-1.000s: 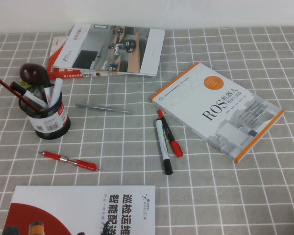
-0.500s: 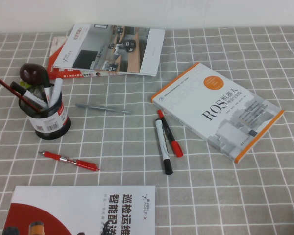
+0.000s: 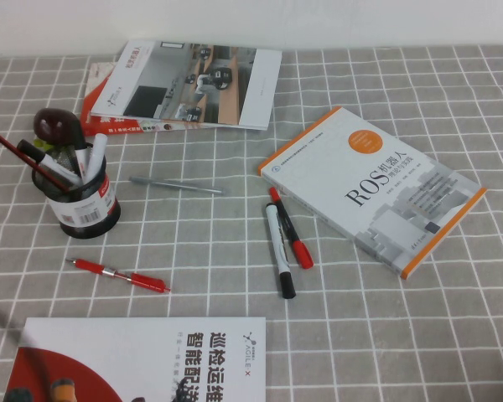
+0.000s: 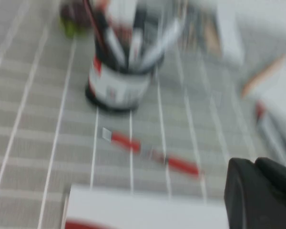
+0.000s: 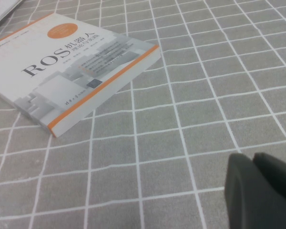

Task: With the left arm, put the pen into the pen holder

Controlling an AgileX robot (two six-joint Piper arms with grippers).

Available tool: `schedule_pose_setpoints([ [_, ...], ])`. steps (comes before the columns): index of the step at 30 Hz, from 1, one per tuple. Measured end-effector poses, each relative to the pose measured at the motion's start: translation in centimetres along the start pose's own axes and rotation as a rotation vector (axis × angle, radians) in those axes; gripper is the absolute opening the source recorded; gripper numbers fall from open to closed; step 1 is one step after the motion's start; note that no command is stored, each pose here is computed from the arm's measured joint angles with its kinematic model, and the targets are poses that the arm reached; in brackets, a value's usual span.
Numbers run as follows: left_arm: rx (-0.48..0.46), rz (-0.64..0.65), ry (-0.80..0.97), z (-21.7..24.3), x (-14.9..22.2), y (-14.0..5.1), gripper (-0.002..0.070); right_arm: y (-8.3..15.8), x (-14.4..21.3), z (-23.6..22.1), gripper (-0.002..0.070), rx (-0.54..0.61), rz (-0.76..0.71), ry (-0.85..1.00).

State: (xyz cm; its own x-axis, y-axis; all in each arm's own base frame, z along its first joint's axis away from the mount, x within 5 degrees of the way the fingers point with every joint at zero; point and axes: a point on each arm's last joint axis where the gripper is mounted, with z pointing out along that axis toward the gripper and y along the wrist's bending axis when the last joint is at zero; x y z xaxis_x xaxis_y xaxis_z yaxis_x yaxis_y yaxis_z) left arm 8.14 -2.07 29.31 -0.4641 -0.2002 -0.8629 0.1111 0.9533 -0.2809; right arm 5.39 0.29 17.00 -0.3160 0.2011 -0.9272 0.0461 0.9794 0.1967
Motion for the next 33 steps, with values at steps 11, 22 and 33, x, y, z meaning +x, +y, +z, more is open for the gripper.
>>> schedule_pose_setpoints([
  [11, 0.020, 0.152, 0.420, 5.6, -4.6, -0.7, -0.0003, 0.0, 0.0, 0.0, -0.0015, 0.000, 0.000, 0.000],
  [22, 0.019, 0.159, 0.573, 10.6, -4.3, -0.1, -0.0003, 0.0, 0.0, 0.0, -0.0015, 0.000, 0.000, 0.000],
  [33, 0.220, 0.695, 0.748, 13.8, -4.0, -3.6, -0.0003, 0.0, 0.0, 0.0, -0.0015, 0.000, 0.000, 0.000],
])
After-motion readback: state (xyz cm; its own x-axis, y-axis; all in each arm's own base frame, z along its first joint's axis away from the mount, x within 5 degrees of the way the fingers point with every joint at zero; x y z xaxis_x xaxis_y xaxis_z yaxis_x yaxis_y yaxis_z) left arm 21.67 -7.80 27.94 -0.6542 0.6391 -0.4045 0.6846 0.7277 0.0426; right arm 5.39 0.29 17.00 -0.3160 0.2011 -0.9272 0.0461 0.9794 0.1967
